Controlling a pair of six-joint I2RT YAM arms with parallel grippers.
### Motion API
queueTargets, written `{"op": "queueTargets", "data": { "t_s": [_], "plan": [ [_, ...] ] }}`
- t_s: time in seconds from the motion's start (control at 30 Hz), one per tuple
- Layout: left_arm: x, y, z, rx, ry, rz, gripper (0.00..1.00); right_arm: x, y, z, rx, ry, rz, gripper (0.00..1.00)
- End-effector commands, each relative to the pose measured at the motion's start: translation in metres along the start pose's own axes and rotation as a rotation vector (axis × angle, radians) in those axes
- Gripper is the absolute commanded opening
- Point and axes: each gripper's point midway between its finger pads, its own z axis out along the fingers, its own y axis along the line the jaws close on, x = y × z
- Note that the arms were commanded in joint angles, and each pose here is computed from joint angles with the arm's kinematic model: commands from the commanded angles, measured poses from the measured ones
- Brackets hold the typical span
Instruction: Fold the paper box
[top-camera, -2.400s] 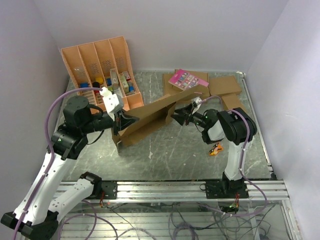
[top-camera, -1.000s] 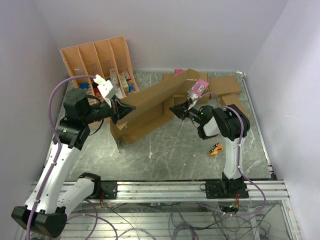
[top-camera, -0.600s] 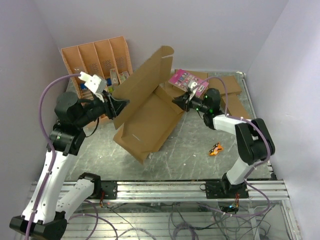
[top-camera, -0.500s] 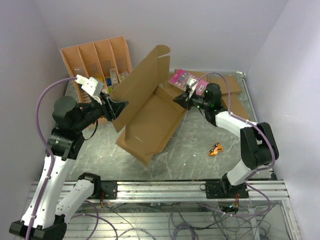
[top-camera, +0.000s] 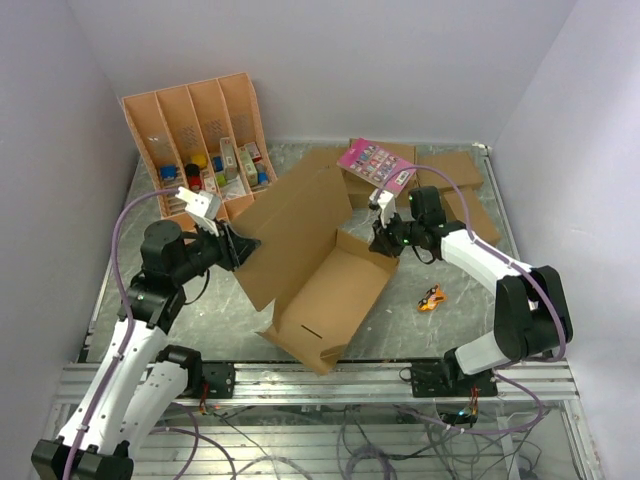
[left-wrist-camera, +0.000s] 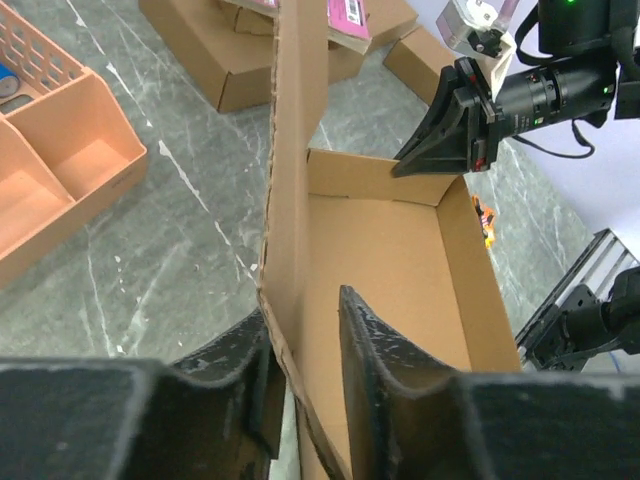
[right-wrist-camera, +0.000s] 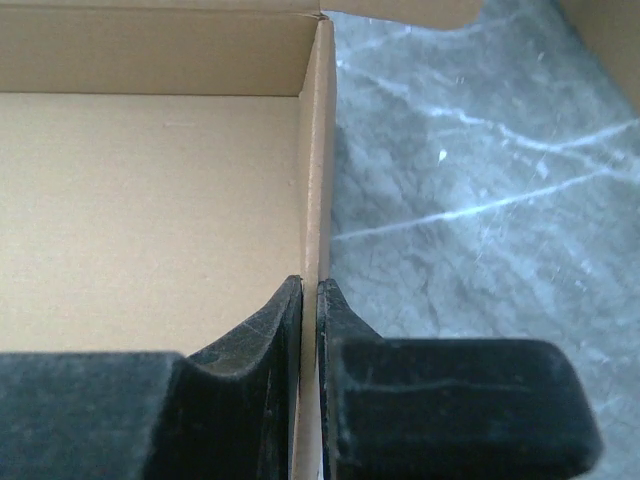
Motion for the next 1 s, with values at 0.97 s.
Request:
{"op": "queueTargets", "data": {
  "t_s": [0.97],
  "plan": [
    [-0.011, -0.029, 0.017, 0.24, -0.042, 0.277, 0.07, 0.075, 0.006, 0.025, 0.076, 0.33, -0.042, 0.23]
  ]
}}
